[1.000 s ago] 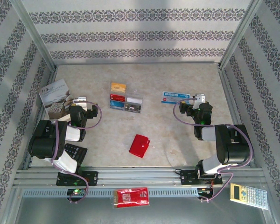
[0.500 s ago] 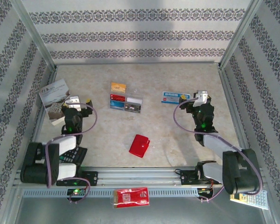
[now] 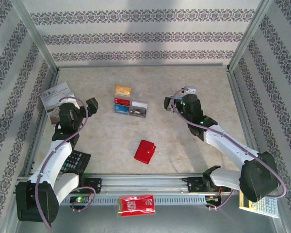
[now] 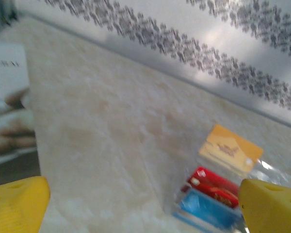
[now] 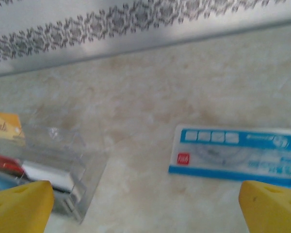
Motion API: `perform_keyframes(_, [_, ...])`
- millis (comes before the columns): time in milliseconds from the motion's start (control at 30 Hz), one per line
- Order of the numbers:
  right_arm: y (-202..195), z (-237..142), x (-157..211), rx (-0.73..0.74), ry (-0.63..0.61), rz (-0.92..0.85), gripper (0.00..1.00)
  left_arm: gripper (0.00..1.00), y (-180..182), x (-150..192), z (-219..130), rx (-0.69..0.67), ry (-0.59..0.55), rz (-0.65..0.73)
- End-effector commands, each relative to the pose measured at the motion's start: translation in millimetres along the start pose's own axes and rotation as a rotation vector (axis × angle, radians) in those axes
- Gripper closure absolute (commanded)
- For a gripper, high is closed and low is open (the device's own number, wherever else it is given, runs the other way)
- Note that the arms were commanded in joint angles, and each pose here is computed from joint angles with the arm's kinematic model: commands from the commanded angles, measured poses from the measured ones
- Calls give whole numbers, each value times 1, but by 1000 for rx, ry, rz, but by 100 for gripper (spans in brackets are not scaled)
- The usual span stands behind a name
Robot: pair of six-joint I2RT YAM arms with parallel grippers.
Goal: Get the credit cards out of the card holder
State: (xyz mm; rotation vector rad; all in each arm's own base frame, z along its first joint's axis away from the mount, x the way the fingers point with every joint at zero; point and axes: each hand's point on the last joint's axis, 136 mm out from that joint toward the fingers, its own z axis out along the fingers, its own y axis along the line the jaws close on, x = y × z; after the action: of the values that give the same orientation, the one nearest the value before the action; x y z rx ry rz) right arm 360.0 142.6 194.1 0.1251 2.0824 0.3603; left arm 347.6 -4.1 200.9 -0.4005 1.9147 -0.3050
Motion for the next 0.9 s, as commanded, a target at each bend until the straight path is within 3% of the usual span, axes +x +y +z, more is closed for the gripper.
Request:
perform_keyframes(0, [4, -6, 43, 6, 226, 135, 5, 0, -19, 25, -4, 93, 158, -31])
perform_keyframes(233, [30, -21, 101, -38, 442, 196, 8, 0, -25, 35, 3, 120, 241, -28])
perform_keyframes(467, [63, -30, 147, -99, 572, 156, 9, 0, -27, 35, 7, 134, 240, -25])
perform_keyframes(633, [85, -35, 168, -144, 649, 99, 14, 0, -27, 37, 8, 136, 245, -26])
perform_keyframes(867, [87, -38, 194, -159, 744, 56, 26, 0, -25, 37, 5, 127, 238, -24])
